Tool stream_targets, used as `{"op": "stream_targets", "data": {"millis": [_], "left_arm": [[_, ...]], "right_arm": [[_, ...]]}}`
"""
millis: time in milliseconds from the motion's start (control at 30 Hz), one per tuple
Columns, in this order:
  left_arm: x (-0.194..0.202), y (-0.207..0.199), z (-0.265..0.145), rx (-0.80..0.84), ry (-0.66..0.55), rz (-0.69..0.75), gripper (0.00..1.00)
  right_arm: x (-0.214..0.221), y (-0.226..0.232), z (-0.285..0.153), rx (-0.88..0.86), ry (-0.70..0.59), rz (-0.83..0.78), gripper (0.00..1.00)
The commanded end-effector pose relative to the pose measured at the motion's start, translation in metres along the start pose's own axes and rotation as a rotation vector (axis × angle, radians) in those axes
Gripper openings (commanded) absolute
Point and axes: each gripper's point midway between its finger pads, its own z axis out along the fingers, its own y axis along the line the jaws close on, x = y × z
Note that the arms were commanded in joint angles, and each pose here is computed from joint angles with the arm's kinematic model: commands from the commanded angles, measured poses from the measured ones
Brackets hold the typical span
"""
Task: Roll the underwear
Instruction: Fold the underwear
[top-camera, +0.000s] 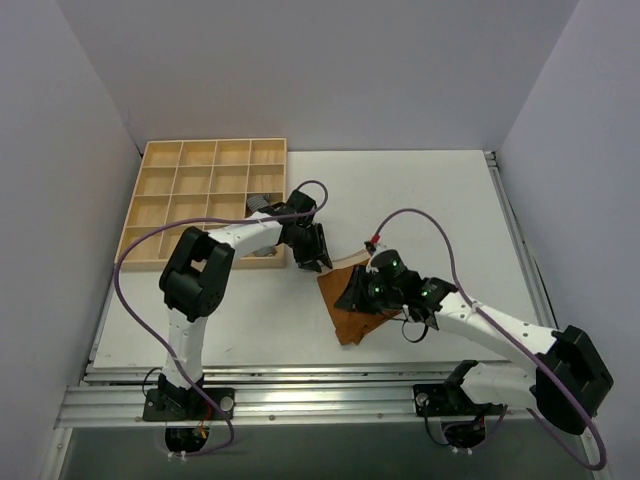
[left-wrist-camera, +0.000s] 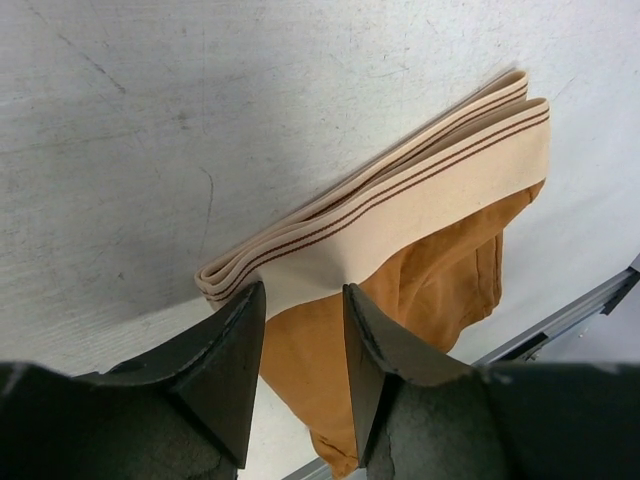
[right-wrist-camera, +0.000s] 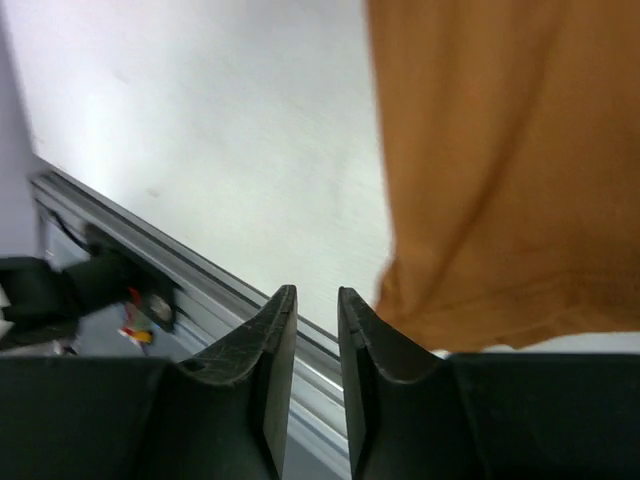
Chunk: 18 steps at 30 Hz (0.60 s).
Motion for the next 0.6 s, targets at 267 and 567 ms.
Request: {"op": "stream_targets", "data": {"millis": [267, 567], "left_arm": [[-0.007, -0.022, -0.066, 0.006, -0.128, 0.034, 0.49], [0.019, -0.017, -0.048, 0.002, -0.067, 0.026, 0.49]], "right_arm": [[-0.092, -0.066, -0.037, 0.420, -0.174, 0.002, 0.34], [-0.075, -0.128, -0.025, 0.618, -0.089, 0.009, 0.36]]}}
